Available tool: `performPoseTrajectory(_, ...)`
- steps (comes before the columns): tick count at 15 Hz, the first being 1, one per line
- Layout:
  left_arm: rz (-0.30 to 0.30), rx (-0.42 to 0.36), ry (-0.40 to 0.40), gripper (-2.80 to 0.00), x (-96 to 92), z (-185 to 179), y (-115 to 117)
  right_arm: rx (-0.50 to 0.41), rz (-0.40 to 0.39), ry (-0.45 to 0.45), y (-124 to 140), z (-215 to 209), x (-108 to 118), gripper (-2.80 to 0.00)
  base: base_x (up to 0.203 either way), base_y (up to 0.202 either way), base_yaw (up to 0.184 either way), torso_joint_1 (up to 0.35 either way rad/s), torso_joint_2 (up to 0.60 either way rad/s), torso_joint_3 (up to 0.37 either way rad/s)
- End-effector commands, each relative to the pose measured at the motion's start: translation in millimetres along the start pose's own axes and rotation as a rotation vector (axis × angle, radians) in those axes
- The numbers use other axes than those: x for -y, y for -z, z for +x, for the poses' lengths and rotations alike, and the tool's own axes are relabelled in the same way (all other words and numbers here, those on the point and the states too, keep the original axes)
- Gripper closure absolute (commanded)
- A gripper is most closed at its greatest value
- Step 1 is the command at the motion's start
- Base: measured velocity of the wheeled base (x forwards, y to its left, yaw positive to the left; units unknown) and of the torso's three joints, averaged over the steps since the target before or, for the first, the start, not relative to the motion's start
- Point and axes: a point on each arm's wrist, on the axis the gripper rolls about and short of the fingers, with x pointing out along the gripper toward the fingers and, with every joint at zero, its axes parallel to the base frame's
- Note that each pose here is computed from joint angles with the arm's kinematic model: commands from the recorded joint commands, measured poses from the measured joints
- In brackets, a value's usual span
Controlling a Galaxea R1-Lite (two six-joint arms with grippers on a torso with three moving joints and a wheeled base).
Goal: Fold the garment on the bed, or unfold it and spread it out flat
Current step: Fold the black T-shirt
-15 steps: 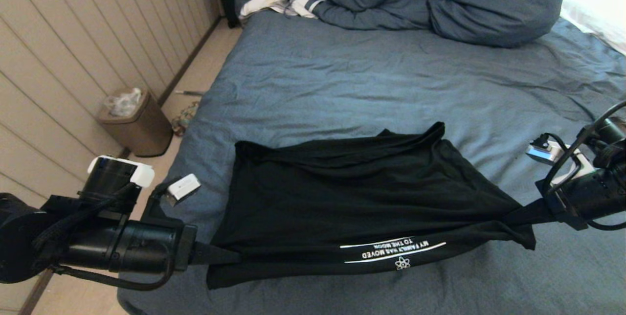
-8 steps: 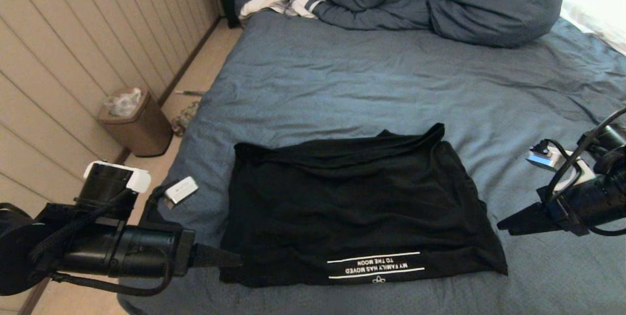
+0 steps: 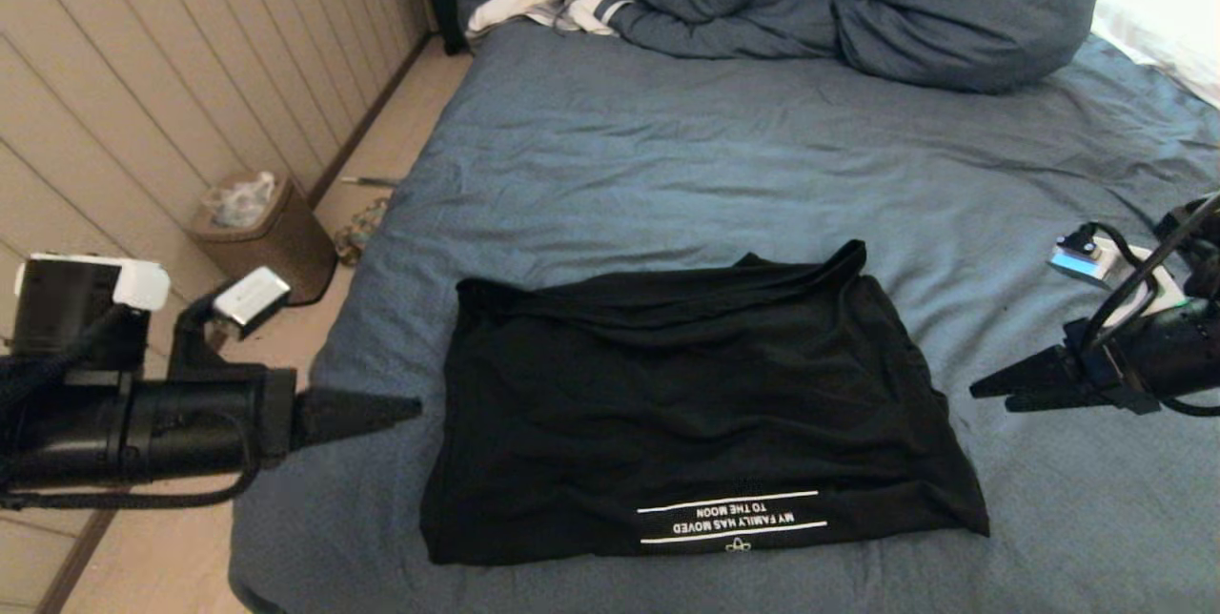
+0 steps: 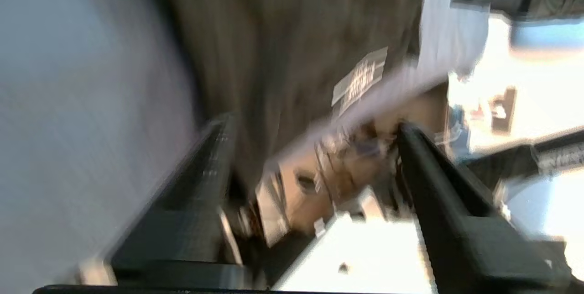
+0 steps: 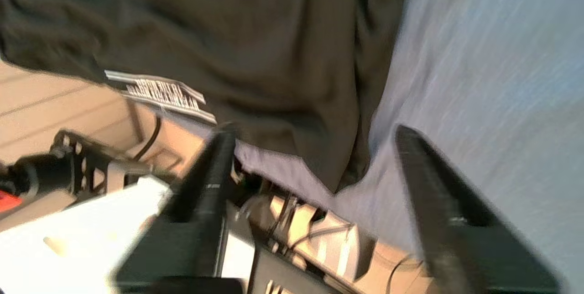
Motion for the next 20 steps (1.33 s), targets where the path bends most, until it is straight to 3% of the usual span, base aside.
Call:
performPoseTrajectory(1, 0.059, 0.077, 0.002, 0.00, 11.6, -9.2, -28.2, 0.050, -0.063, -0.006, -17.2, -7.1, -15.5, 0.00, 0.000, 0.000, 0.000, 0.000, 0.00, 0.000)
performPoseTrajectory(3, 0.061, 0.054, 0.011, 0.00, 10.6, 7.1, -50.9, 0.073, -0.119, -0.047, -41.8, -0.2, -42.6, 0.00, 0.000, 0.000, 0.000, 0.000, 0.00, 0.000)
performPoseTrajectory(5, 0.076, 0.006, 0.036, 0.00, 12.7, 36.0, -64.4, 0.044, -0.164, -0.101, -62.8, 25.1, -68.7, 0.00, 0.000, 0.000, 0.000, 0.000, 0.00, 0.000)
performPoseTrajectory(7, 0.091, -0.041, 0.031, 0.00, 15.8, 71.2, -74.2, 0.003, -0.163, -0.095, -79.9, 56.2, -83.4, 0.00, 0.000, 0.000, 0.000, 0.000, 0.00, 0.000)
performPoseTrajectory(9, 0.116, -0.097, 0.009, 0.00, 26.8, 105.0, -72.3, -0.008, -0.180, -0.061, -89.7, 75.4, -98.1, 0.00, 0.000, 0.000, 0.000, 0.000, 0.00, 0.000)
performPoseTrajectory(13, 0.193, -0.193, -0.044, 0.00, 27.7, 155.5, -51.7, -0.057, -0.234, -0.023, -94.7, 112.5, -116.2, 0.00, 0.000, 0.000, 0.000, 0.000, 0.00, 0.000)
performPoseTrajectory(15, 0.246, -0.196, -0.070, 0.00, 29.4, 164.7, -49.0, -0.097, -0.245, -0.036, -90.6, 127.4, -122.7, 0.00, 0.000, 0.000, 0.000, 0.000, 0.00, 0.000)
performPoseTrajectory(20, 0.266, -0.206, -0.069, 0.00, 22.1, 182.9, -51.9, -0.146, -0.284, -0.069, -85.8, 152.3, -140.0, 0.00, 0.000, 0.000, 0.000, 0.000, 0.00, 0.000)
